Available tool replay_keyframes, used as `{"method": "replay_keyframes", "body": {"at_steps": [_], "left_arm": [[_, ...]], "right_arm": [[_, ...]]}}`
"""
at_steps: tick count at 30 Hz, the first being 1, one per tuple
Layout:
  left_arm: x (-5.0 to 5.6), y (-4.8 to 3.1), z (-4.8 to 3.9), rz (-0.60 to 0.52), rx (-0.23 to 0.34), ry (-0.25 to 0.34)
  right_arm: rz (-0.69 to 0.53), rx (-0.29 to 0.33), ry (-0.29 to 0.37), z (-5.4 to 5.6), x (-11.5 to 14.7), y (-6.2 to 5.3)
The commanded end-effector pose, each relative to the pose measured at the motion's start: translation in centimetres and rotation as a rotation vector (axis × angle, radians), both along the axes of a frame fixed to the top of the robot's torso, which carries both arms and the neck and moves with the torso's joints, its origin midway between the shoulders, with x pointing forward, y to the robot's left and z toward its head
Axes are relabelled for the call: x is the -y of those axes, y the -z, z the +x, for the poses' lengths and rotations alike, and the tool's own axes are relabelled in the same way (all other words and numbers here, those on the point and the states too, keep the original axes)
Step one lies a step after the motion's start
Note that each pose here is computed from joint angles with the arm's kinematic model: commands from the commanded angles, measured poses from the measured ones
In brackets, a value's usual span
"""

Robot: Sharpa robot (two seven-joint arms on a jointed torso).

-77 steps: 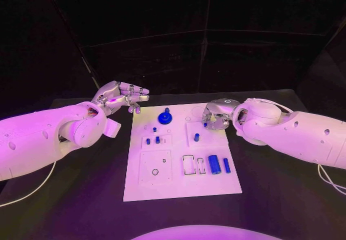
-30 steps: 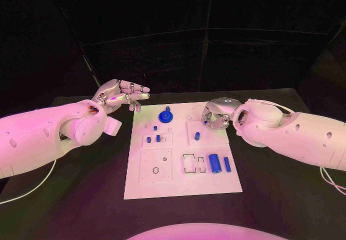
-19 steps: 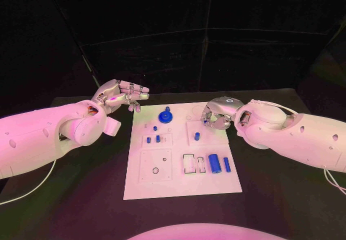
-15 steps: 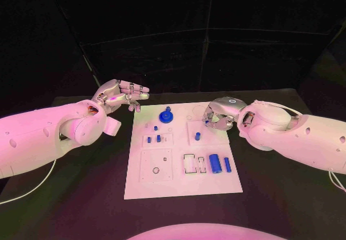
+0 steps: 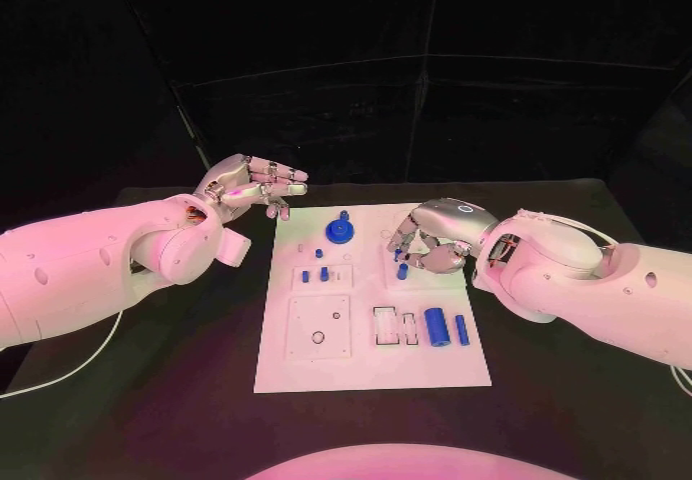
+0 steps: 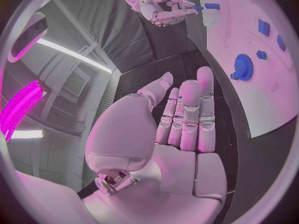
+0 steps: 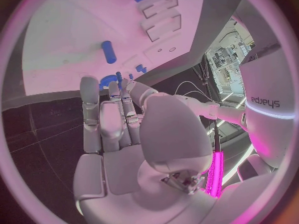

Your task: Assemble the parts on the task board

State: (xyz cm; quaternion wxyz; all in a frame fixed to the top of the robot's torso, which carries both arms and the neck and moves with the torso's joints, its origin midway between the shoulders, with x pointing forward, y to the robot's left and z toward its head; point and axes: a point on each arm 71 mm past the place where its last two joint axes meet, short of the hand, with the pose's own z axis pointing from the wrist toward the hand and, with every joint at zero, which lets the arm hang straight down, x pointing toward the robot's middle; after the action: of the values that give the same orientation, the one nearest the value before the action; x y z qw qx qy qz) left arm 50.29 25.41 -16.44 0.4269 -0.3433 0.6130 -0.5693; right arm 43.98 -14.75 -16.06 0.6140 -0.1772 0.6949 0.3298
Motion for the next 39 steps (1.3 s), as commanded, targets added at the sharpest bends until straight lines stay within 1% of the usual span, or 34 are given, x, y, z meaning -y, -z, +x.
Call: {"method": "replay_keyframes", "body": {"at_steps": [1, 6, 11, 16, 27, 34, 39], "left_arm": [[0.2, -0.23, -0.04, -0.014, 0.018, 0.009], [0.2, -0.25, -0.06, -0.016, 0.020, 0.010], [0.3, -0.26, -0.04, -0.017, 0.021, 0.012], [0.6, -0.27, 0.01, -0.018, 0.021, 0.017], [1.1, -0.26, 0.12, -0.021, 0.023, 0.025], [1.3, -0.24, 0.19, -0.022, 0.023, 0.030], [1.5, -0.23, 0.22, -0.023, 0.022, 0.033]], "right_arm": [[0.091, 0.012, -0.049, -0.7, -1.0, -0.8], [0.116, -0.001, -0.088, -1.3, -2.2, -1.0], [0.124, -0.028, -0.113, -1.1, -3.6, -0.6], [0.127, -0.074, -0.145, -1.5, -5.2, 1.1], [0.099, -0.116, -0.198, -2.0, -8.0, 4.5], [0.084, -0.143, -0.214, -2.1, -8.9, 5.9], [0.067, -0.156, -0.217, -2.1, -9.2, 6.5]]}}
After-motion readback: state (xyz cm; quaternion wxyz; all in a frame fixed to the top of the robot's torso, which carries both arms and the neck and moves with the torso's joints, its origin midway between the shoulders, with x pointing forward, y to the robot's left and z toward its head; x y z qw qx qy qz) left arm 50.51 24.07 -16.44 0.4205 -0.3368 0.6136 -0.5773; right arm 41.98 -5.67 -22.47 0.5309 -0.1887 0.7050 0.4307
